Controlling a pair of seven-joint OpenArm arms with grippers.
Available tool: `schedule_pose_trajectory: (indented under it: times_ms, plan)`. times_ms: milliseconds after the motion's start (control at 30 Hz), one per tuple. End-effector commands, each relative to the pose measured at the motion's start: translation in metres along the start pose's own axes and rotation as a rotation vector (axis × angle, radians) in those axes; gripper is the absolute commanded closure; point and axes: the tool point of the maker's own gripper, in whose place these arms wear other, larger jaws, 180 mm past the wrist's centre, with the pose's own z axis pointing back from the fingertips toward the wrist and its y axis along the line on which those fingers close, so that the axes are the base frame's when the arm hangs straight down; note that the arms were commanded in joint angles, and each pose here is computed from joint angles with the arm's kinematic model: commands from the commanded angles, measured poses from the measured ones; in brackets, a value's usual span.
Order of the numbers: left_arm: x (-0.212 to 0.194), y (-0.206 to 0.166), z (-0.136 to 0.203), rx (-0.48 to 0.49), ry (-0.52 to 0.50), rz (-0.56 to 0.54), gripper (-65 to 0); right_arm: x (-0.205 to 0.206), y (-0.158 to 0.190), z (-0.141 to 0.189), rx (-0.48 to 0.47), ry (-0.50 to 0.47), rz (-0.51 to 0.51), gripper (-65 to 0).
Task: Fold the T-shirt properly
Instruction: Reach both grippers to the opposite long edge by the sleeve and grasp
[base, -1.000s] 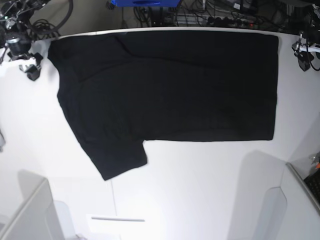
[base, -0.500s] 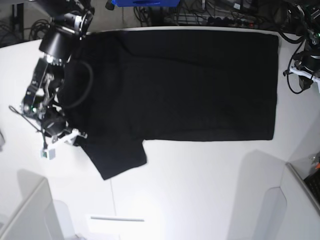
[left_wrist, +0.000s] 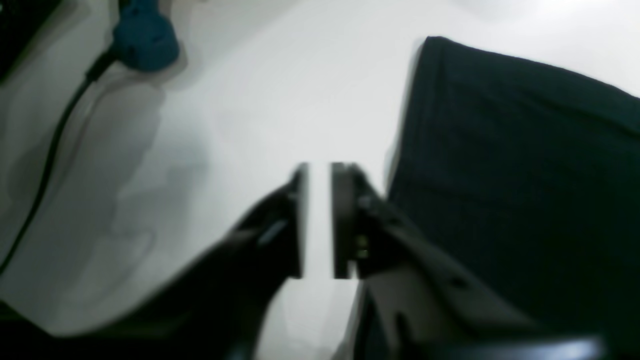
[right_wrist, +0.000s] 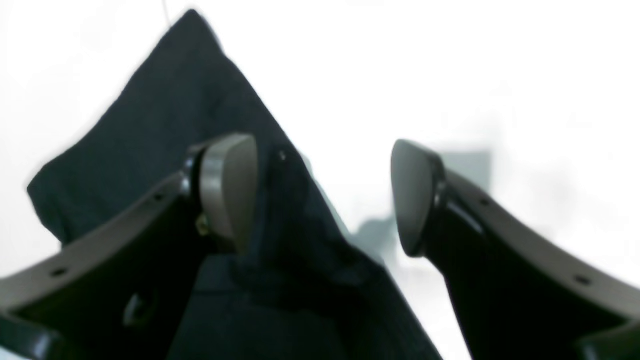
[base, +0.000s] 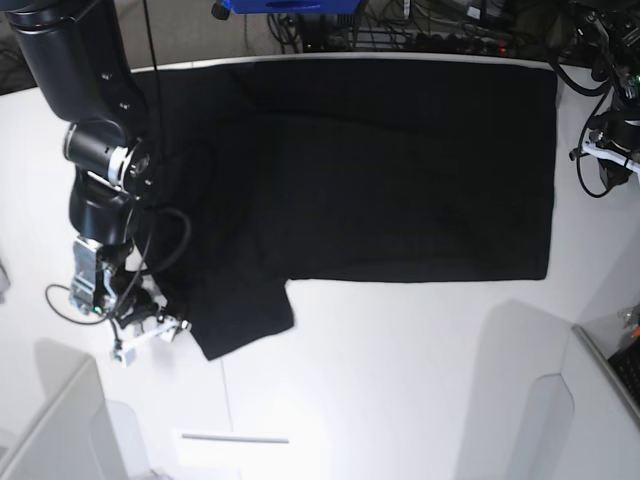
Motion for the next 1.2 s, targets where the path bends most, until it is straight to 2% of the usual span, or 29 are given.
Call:
schedule_pose_trajectory:
  times_ms: [0, 67, 133, 200, 333, 500, 667, 833, 1000, 1167]
  plan:
    - [0.009, 0.006, 0.001, 0.01, -0.028, -0.009, -18.6, 0.032, 0.001, 0.008, 0.002, -0.065, 0.0, -39.8]
    - [0.001, 0.008, -0.003, 0.01, -0.002, 0.004, -24.7, 0.03, 0.004, 0.007, -0.001, -0.056, 0.026, -39.8]
    - [-0.003, 0.009, -0.008, 0.007, 0.008, 0.024, -28.1, 0.024, 0.011, 0.004, -0.007, -0.031, 0.099, -39.6]
    - [-0.003, 0.011, -0.013, 0.012, 0.008, 0.042, -28.3, 0.012, 0.022, -0.001, -0.001, -0.005, 0.145, -39.6]
    - [-0.009, 0.015, -0.023, 0.015, 0.026, 0.082, -28.3, 0.003, 0.024, -0.005, 0.004, 0.007, 0.149, -38.7]
    - [-0.008, 0.012, -0.027, 0.008, 0.025, 0.091, -28.1, 0.003, 0.024, -0.005, 0.003, 0.005, 0.148, -31.2]
    - [0.001, 0.01, -0.031, 0.001, 0.004, 0.106, -28.1, 0.007, 0.022, -0.004, 0.001, -0.016, 0.148, -20.1]
    - [0.011, 0.007, -0.048, -0.017, 0.005, 0.116, -28.1, 0.003, 0.02, -0.006, -0.002, -0.019, 0.146, -0.9]
    - [0.033, -0.007, -0.077, -0.062, 0.009, 0.117, -29.0, 0.002, 0.02, -0.006, -0.003, -0.018, 0.144, 0.0]
    - [0.046, -0.015, -0.111, -0.032, 0.049, 0.089, -29.0, 0.002, 0.021, -0.006, -0.002, -0.017, 0.145, 0.0]
